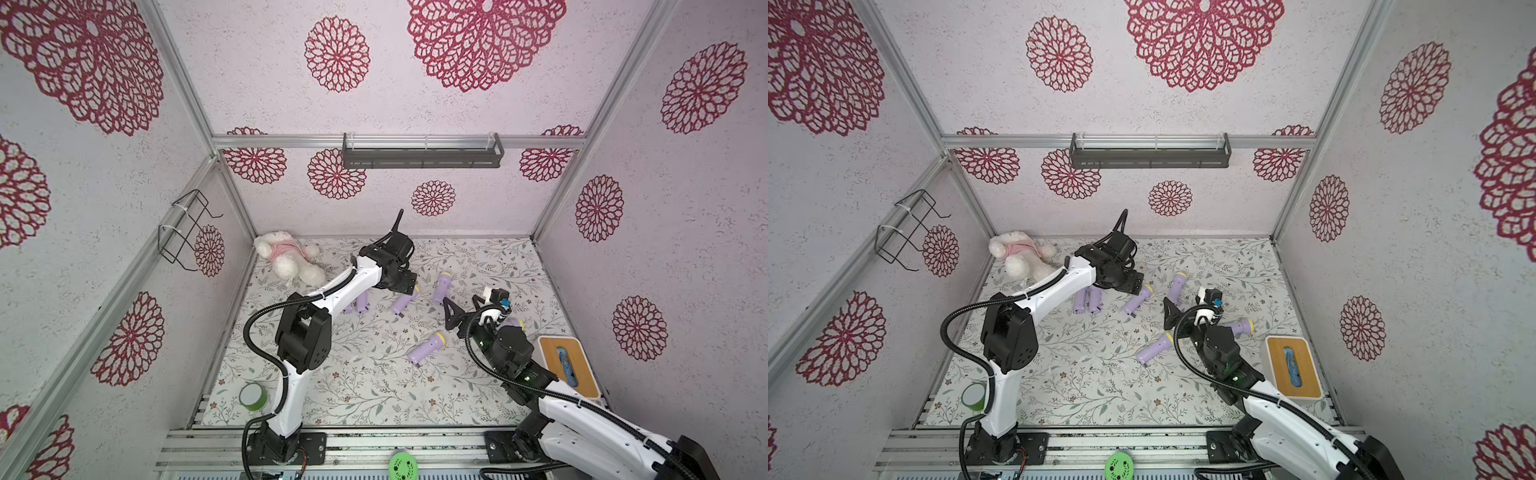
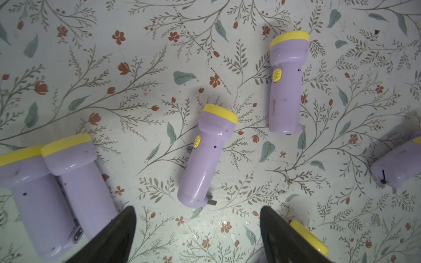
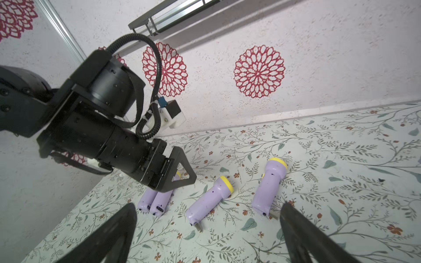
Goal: Close the plug at the bottom of the flashlight
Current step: Pick up the flashlight from the center of the board.
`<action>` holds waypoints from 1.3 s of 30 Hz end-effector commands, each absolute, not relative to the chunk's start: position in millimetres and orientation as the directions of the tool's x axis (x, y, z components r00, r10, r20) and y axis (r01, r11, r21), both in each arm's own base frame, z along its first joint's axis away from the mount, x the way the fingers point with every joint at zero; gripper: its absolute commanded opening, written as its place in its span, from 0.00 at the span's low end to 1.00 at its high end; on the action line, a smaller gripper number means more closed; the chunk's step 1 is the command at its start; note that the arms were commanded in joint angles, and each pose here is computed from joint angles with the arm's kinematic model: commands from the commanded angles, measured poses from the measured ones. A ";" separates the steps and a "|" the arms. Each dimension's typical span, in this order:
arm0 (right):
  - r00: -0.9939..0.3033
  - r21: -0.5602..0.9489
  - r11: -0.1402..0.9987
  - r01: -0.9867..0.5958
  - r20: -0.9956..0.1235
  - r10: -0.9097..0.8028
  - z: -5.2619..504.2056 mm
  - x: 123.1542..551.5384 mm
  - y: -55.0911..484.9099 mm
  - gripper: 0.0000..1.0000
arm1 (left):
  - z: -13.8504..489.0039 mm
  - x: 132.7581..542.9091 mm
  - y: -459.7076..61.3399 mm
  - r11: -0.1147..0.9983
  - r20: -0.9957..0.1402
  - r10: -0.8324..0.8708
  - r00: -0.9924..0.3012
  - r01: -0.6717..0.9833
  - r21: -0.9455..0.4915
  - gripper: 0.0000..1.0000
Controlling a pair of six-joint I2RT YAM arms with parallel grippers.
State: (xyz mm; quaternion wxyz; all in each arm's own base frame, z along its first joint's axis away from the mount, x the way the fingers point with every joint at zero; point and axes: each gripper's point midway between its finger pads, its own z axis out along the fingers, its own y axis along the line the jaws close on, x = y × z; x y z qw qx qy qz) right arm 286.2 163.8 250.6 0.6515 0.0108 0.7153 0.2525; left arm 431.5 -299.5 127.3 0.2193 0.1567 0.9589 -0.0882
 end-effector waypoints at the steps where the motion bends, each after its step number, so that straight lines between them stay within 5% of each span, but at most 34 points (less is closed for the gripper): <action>1: -0.053 0.417 0.872 -0.257 -0.907 0.418 273.6 285.4 143.4 0.99 | 119.9 434.3 -317.3 0.902 -0.470 0.324 -0.821 0.418 -0.107 0.87; 39: -0.051 0.419 0.865 -0.277 -0.905 0.422 274.1 282.9 145.0 0.99 | 29.3 439.4 -316.9 0.879 -0.328 0.475 -0.817 0.454 0.142 0.69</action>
